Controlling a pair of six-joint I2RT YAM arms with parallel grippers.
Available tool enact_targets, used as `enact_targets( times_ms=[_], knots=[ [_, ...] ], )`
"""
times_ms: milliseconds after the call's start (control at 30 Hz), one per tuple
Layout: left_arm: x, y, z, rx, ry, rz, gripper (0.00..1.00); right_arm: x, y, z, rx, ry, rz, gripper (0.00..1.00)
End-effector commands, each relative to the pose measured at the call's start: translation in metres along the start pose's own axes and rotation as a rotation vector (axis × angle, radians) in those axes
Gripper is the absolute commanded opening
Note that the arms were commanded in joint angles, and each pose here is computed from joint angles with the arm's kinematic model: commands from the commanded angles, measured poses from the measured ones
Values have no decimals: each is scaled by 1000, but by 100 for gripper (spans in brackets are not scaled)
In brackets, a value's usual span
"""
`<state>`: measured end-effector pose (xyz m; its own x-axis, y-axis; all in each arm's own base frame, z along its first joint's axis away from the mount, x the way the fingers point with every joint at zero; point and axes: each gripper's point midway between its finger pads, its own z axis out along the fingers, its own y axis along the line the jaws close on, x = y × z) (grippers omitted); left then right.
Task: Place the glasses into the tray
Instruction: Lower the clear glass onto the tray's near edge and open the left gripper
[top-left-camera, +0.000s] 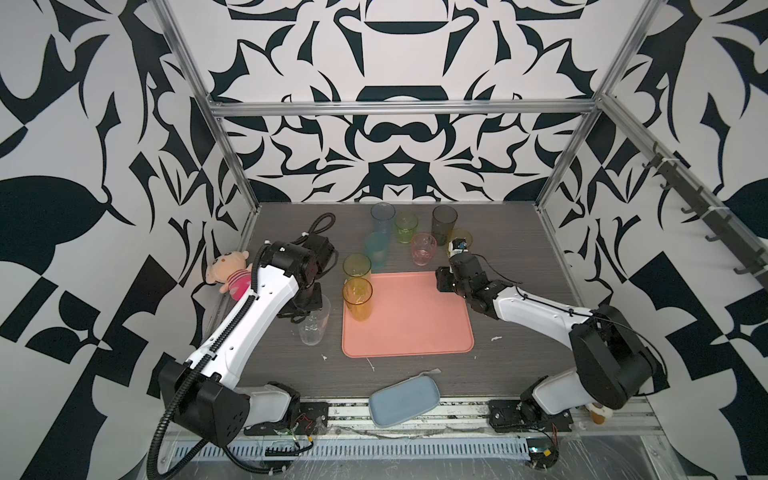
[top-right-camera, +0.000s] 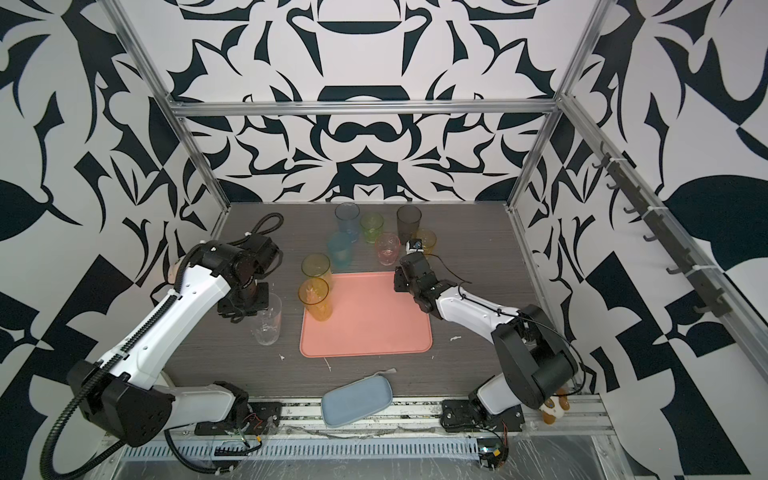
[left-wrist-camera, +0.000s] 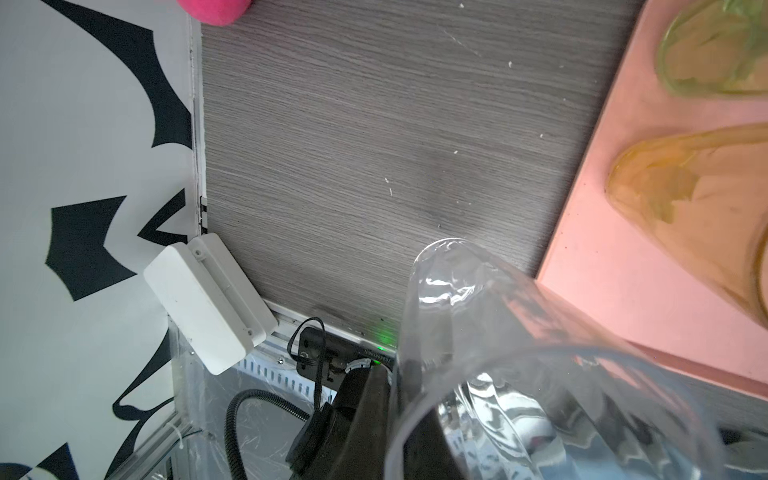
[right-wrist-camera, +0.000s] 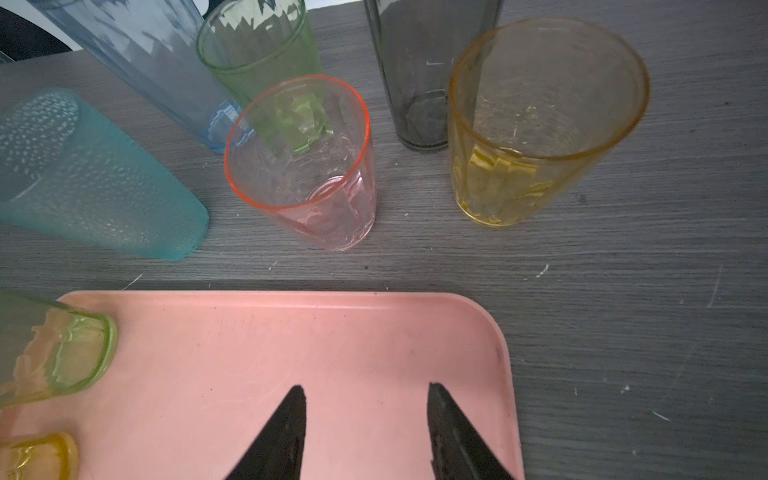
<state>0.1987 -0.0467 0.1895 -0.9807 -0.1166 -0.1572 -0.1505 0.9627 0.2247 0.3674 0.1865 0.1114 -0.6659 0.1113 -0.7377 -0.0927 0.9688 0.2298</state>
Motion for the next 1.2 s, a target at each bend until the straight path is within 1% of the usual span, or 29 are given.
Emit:
enact_targets(
  times_ms=[0,267,333,433,500,833,1167],
  knots=[
    [17,-6,-2,-4,37,24,0,-20,9,-1,-21,-44,12,51],
    [27,-43,7,23,16,165,0,-19,9,-1,-21,-42,12,50],
    [28,-51,10,45,10,180,0,-20,9,-1,-19,-44,12,50],
    [31,-66,13,113,7,189,0,-20,10,-1,-22,-44,12,50],
    [33,-73,14,137,4,196,0,-17,17,-1,-62,-27,11,50],
    [32,-90,25,215,-16,160,0,-18,18,-2,-68,-30,13,50],
    [27,-98,22,260,-47,129,0,-19,16,-3,-59,-35,13,50]
  ],
)
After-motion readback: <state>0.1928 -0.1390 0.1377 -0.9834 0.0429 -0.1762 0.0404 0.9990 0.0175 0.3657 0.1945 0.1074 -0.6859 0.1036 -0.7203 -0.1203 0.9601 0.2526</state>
